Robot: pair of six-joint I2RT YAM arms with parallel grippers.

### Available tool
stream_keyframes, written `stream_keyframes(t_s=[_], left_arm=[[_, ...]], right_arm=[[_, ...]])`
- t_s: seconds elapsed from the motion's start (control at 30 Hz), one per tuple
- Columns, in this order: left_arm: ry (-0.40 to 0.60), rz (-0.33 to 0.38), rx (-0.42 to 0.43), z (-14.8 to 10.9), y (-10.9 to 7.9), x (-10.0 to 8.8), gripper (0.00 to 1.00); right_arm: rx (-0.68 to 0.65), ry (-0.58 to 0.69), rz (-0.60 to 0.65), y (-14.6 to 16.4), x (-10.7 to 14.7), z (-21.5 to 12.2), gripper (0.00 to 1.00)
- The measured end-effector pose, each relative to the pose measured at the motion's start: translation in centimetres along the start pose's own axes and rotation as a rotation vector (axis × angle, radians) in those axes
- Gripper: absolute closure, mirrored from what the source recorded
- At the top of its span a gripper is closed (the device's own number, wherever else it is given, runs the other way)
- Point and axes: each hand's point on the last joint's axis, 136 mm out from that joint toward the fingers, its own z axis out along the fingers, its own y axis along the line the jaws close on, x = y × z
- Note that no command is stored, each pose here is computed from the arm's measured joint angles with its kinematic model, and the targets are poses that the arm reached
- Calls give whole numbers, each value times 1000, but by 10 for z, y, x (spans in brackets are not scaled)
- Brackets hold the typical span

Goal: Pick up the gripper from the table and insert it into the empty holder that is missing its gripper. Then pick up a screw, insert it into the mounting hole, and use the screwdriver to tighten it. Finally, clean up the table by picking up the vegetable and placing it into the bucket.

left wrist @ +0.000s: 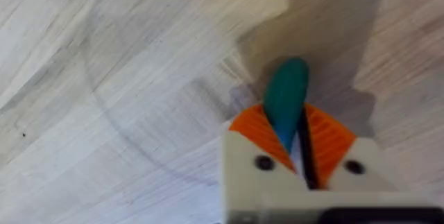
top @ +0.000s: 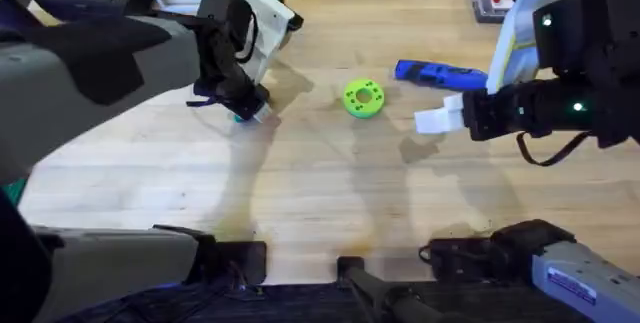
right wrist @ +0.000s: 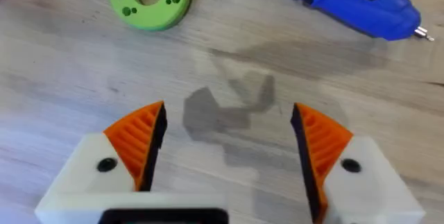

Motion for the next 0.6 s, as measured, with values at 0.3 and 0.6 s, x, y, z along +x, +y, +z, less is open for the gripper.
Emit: stream_keyframes(t_s=[0.3,0.6], left_arm=[[23,5,7,-16,4,-5,979],[-210,-20,-111,-98,52,-92,979]], right_arm=[[0,-10,-1,0,-2,0,7],[-2,-33,-3,0,-8,0,7]])
